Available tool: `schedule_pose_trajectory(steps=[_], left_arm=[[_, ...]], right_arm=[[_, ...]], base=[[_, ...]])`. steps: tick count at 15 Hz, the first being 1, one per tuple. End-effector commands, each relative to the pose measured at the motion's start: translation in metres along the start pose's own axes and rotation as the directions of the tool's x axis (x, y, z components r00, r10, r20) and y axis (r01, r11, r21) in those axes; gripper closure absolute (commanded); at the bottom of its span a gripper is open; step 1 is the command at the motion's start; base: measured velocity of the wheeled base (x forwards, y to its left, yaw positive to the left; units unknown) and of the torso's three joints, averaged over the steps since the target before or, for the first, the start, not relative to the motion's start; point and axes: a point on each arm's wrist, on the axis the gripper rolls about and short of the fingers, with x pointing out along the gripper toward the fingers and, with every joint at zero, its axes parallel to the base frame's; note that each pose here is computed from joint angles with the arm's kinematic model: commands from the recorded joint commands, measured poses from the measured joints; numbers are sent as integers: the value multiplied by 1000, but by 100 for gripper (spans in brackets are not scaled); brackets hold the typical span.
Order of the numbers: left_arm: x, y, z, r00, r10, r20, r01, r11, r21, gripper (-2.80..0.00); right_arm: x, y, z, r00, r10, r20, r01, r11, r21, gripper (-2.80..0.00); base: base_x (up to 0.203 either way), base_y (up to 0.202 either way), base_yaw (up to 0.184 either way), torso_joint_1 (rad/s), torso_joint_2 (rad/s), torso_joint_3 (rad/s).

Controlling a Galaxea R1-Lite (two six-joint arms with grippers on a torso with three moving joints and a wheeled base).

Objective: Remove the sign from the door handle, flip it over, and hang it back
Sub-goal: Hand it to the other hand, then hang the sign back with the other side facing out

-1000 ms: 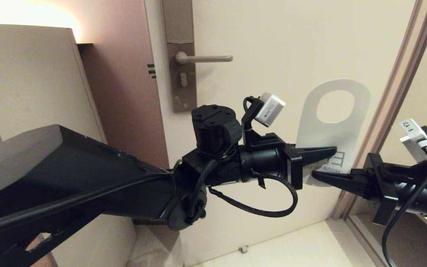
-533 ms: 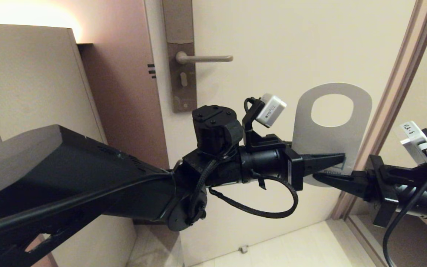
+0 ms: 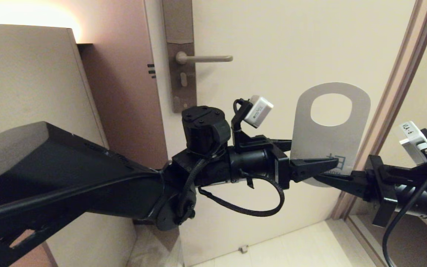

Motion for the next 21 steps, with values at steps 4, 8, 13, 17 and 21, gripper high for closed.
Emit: schedule_pose_trajectory(steps=[4, 8, 13, 17, 21], left_arm=[[-26, 4, 11, 999, 52, 9, -52, 999, 1, -280], [-55, 1, 14, 994, 110, -3, -110, 994, -13, -280], [-94, -22, 22, 988, 155, -6, -155, 988, 7, -280], [-127, -44, 26, 980, 199, 5, -199, 980, 11, -280], [-155, -67, 22, 975, 223, 0, -223, 975, 20, 0]], right_arm=[[0, 0, 1, 1000, 4, 6, -4, 1000, -9, 0], [-1, 1, 2, 1000, 4, 9, -4, 1000, -13, 0], [-2, 3, 4, 1000, 0, 15, 0, 1000, -20, 0], [-8, 10, 3, 1000, 0, 20, 1, 1000, -26, 0], [-17, 16, 0, 1000, -18, 20, 18, 1000, -24, 0]], base=[[0, 0, 0, 0, 0, 0], [0, 0, 0, 0, 0, 0], [0, 0, 0, 0, 0, 0], [0, 0, 0, 0, 0, 0], [0, 0, 0, 0, 0, 0]])
